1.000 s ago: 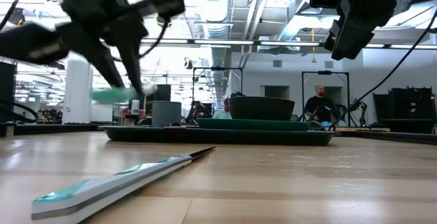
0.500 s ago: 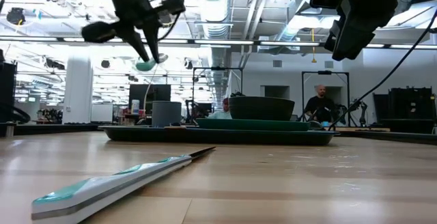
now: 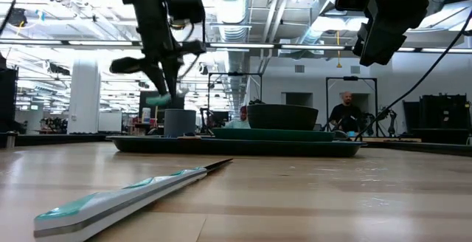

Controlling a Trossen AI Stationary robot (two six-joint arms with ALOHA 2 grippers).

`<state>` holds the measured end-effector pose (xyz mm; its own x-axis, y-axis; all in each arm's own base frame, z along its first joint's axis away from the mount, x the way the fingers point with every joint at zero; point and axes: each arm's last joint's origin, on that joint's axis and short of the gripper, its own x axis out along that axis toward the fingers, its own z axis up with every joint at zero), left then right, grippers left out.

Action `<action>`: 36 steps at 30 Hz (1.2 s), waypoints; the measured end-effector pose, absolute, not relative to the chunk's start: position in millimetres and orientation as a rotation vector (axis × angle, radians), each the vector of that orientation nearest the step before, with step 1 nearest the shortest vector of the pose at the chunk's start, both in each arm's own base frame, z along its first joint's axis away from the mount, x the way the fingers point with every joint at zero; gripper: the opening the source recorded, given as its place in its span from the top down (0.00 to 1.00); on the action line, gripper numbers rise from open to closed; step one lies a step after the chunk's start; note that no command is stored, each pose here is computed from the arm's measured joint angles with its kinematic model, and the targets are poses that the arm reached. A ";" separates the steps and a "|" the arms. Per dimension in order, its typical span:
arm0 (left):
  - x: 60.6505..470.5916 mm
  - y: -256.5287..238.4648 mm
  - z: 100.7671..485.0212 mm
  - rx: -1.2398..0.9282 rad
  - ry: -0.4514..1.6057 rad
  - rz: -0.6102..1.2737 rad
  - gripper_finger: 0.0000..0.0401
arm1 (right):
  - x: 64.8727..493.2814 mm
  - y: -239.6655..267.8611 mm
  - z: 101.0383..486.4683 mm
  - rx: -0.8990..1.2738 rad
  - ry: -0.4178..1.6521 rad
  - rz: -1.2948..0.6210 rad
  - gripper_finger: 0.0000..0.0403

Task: Set up tray
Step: Put the blue spoon to the right of the blue fork on the dark green tray

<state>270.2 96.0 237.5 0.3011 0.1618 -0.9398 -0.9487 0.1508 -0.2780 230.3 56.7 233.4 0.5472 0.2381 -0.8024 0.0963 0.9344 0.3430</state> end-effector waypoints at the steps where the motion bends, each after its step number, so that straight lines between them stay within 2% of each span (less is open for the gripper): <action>1: 272.0 98.3 233.6 -1.114 0.935 0.977 0.94 | 230.3 56.7 233.4 0.374 0.995 0.082 0.84; 11: 288.7 123.9 194.5 -1.145 1.004 0.972 0.94 | 230.0 56.1 233.0 0.413 1.003 0.058 0.84; 36: 283.0 141.6 189.6 -1.219 0.956 1.027 0.94 | 230.3 56.1 233.3 0.431 0.999 0.046 0.84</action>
